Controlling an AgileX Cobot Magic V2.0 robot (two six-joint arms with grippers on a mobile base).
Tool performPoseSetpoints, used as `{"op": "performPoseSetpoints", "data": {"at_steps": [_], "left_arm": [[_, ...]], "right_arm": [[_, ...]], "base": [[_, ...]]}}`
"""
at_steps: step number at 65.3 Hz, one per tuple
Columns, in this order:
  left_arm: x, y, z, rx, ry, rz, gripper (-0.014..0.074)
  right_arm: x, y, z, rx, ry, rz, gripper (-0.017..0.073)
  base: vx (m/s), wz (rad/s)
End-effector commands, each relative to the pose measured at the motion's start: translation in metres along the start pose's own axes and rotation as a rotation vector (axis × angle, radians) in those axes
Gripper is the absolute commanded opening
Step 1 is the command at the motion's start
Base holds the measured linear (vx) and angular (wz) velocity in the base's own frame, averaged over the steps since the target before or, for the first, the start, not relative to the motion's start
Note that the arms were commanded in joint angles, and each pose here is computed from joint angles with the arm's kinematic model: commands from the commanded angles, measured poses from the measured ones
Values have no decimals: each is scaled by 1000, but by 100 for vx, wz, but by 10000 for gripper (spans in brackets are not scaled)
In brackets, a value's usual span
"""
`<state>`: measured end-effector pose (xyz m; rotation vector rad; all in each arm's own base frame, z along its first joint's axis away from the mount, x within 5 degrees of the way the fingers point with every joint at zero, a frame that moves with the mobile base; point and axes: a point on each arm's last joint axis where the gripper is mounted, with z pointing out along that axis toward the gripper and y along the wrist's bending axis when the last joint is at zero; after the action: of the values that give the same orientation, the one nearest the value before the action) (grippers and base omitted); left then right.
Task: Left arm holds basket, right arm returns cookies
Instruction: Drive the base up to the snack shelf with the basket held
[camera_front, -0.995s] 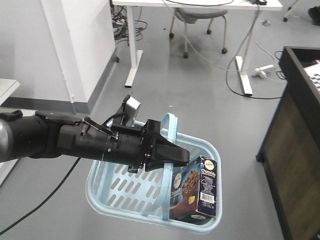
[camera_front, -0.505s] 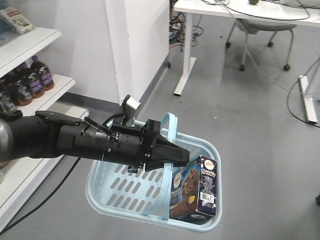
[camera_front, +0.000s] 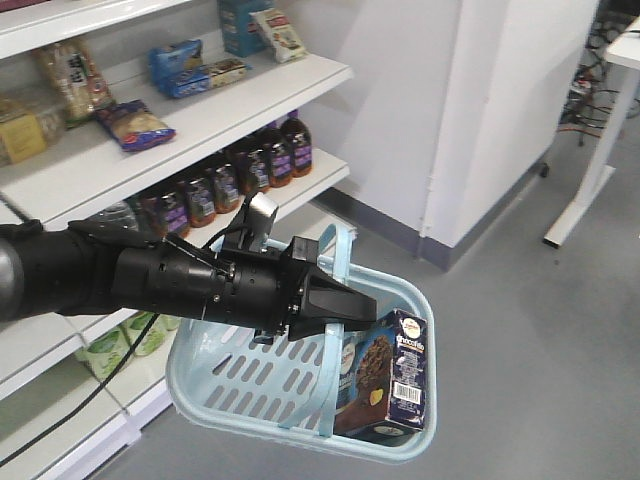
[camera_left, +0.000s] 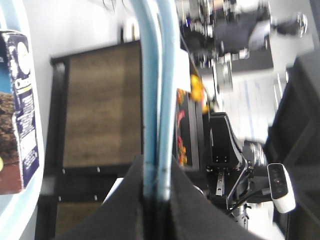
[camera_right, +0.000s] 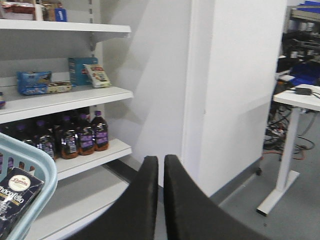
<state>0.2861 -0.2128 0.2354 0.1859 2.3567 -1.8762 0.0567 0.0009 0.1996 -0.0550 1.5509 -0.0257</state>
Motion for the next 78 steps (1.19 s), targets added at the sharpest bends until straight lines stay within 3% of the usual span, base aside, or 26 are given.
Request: {"op": "performPoseSetpoints", "data": {"at_steps": [1,54,78], "left_arm": [[-3,-39,-7,167,-47,37,-6],[-3,-39,-7,167,-47,37,-6],[-3,-39,-7,167,-47,37,-6]], "right_arm": [[-1,1,0,-2,-69,-11,-3],[-1,1,0,-2,-69,-11,-3],[-1,1,0,-2,-69,-11,-3]], "base": [[19,69],[18,65],[17,36]]}}
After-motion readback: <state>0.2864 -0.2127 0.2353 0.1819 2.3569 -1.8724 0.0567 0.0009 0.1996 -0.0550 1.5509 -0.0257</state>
